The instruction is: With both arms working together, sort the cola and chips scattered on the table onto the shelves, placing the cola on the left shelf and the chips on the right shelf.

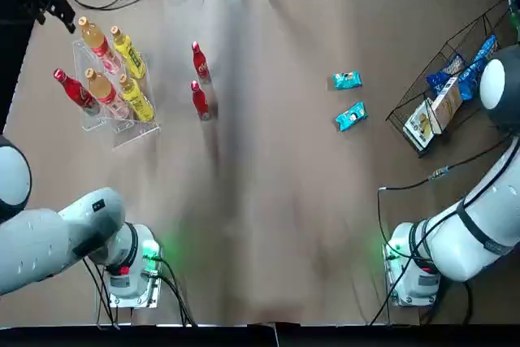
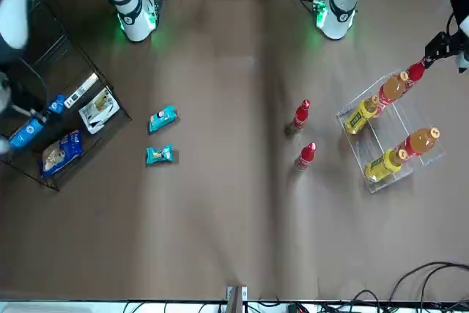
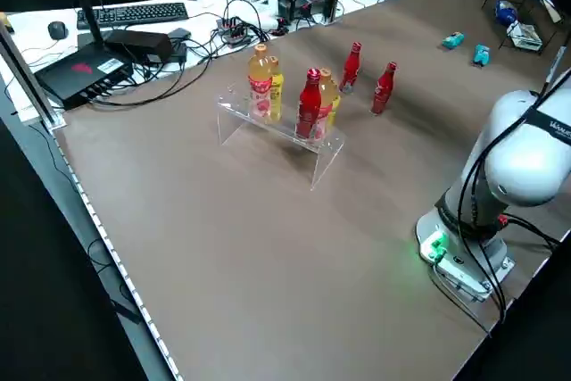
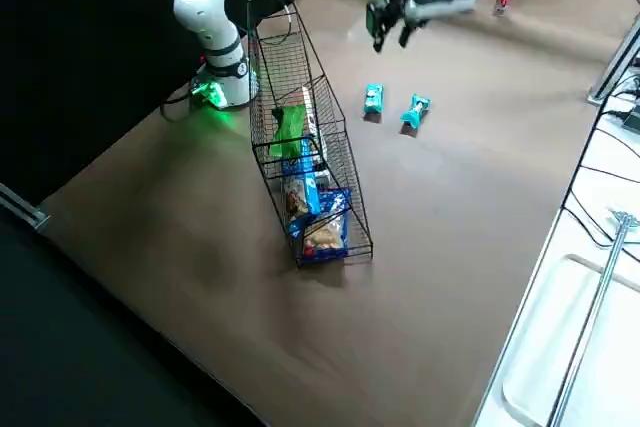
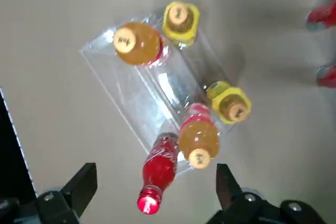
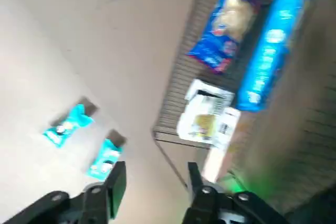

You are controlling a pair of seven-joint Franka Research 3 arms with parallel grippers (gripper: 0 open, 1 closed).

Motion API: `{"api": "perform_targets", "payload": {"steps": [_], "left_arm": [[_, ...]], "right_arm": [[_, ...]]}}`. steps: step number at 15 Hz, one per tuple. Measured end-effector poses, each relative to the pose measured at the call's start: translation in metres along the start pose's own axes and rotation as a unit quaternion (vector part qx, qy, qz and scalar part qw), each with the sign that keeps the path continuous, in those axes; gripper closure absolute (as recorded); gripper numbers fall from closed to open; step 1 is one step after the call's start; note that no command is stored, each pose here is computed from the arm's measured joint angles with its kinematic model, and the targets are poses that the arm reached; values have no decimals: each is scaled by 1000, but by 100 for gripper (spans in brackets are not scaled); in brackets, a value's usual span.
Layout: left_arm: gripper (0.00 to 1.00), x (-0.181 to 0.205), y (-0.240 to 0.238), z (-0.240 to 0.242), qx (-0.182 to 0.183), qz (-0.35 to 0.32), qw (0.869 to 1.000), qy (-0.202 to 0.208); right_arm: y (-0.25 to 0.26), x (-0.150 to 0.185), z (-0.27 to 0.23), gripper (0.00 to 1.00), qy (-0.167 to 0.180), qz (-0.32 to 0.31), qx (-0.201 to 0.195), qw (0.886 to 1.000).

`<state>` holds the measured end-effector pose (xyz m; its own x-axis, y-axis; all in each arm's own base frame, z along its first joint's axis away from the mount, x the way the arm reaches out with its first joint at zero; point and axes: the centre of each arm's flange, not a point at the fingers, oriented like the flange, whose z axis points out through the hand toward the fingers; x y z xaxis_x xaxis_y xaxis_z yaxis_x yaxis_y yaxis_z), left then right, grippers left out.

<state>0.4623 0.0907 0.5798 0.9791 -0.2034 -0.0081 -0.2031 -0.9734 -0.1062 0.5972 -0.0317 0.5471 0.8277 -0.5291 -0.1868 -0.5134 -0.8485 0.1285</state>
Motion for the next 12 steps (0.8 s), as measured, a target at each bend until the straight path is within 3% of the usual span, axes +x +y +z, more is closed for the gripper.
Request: {"api": "perform_targets", "payload": {"steps": [2, 6, 9, 10, 12], "left_arm": [[0, 14, 17, -26, -18, -3, 1000, 11], [0, 63, 80, -46, -35, -25, 999, 3], [0, 95, 143, -18, -52, -46, 997, -29], [0, 114, 186, 13, -69, -41, 995, -57], [0, 139, 223, 45, -83, -34, 995, -51]], "right_arm": [[-16, 10, 37, 38, -12, 6, 21, 1000], [-66, 8, 92, 36, -50, 106, 26, 993], [-89, 7, 119, 35, -90, 196, 37, 976], [-96, 7, 139, 34, -108, 239, 30, 965], [-111, 2, 163, 34, -105, 279, 22, 954]]}}
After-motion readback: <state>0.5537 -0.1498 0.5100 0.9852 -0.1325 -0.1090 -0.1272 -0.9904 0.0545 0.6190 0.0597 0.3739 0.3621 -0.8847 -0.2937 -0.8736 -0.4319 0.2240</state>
